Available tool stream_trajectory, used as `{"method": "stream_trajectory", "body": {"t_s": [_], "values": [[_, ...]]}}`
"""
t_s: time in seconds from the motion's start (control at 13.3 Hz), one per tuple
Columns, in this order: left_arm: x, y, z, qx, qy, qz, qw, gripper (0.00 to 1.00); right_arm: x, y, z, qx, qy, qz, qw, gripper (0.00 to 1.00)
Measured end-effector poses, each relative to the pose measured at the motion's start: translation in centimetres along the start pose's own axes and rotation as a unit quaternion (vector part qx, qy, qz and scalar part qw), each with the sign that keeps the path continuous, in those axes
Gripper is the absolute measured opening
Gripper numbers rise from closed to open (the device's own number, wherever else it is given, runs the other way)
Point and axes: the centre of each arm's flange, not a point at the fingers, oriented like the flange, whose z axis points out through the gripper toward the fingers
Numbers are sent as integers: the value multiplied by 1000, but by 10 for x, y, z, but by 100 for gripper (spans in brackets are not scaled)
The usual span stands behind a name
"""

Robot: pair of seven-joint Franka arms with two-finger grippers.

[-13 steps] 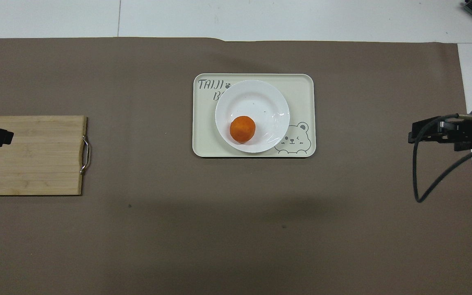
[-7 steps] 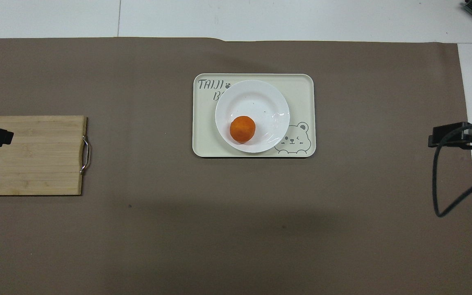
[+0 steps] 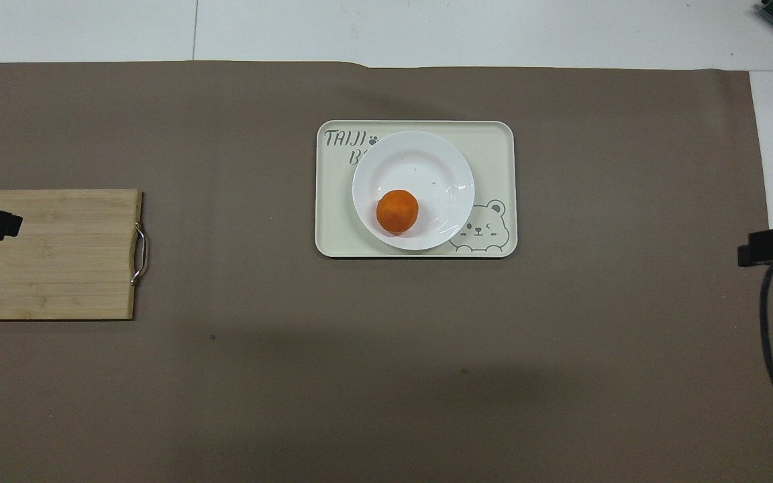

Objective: Place orange and plate with both arms

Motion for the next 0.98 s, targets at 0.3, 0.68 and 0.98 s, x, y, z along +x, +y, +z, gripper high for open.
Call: {"method": "stream_trajectory", "body": {"t_s": [0.3, 0.68, 0.98], "values": [[0, 0, 0, 0, 0, 0, 1000, 100, 0, 0, 5, 0, -5, -10, 1000, 100], [0, 0, 0, 0, 0, 0, 1000, 100, 1, 3, 5, 2, -5, 1, 1000, 100], [-1, 1, 1, -2, -5, 0, 1000, 100, 1, 3, 6, 2, -6, 4, 1000, 100]]}}
